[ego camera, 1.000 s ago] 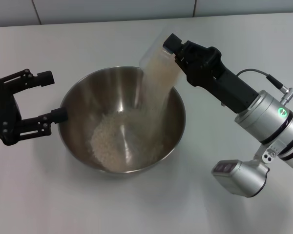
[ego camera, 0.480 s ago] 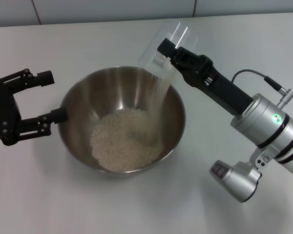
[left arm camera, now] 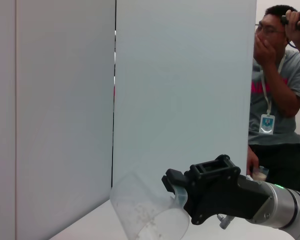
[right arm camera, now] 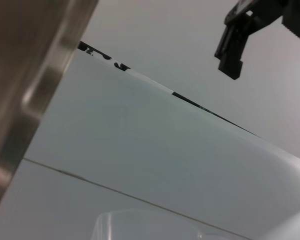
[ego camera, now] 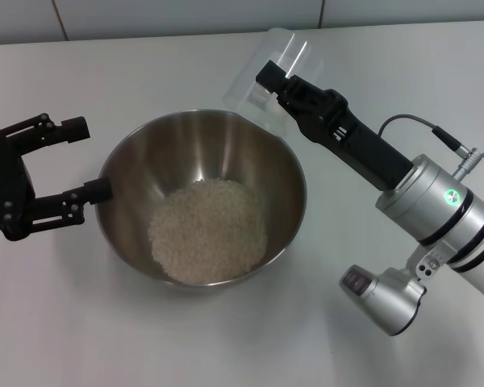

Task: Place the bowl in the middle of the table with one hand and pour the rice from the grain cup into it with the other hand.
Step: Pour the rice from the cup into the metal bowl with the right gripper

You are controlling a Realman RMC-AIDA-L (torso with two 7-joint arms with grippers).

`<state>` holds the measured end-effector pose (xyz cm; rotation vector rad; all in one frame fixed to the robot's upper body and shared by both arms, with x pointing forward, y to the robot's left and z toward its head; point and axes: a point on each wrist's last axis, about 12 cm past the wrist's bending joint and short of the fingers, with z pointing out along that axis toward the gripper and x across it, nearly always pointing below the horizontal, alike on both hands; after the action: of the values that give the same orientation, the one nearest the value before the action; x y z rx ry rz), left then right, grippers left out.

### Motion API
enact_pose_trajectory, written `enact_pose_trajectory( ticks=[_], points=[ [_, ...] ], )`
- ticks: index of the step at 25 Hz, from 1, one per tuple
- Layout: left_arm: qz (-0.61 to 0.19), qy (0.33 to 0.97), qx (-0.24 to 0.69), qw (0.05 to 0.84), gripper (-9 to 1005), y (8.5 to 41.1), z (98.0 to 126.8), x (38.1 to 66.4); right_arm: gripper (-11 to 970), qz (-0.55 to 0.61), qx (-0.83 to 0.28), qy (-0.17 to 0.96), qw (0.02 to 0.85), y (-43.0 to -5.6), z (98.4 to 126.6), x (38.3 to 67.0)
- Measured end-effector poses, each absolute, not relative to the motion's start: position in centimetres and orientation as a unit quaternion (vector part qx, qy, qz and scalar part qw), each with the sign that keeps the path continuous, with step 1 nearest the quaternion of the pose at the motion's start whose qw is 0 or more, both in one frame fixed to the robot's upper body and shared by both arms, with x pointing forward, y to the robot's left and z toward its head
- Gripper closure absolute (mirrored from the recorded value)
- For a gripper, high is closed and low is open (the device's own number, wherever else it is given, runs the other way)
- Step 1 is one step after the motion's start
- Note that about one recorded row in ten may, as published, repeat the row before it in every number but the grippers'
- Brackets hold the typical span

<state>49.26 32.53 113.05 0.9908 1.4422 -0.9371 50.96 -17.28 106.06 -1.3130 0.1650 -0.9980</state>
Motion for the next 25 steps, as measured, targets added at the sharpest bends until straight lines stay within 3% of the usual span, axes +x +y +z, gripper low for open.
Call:
enact_pose_trajectory(
  ticks=[8, 25],
  points=[
    [-0.394, 0.608, 0.417, 0.549, 184, 32.7, 113.1, 49.3, 941, -0.405, -0.566, 0.123, 0.707, -17.0, 106.1, 50.4],
    [-0.394, 0.61, 0.407, 0.554, 184, 32.9, 112.9, 48.9, 940, -0.19, -0.389, 0.407, 0.805, -17.1, 106.2, 49.2]
  ],
)
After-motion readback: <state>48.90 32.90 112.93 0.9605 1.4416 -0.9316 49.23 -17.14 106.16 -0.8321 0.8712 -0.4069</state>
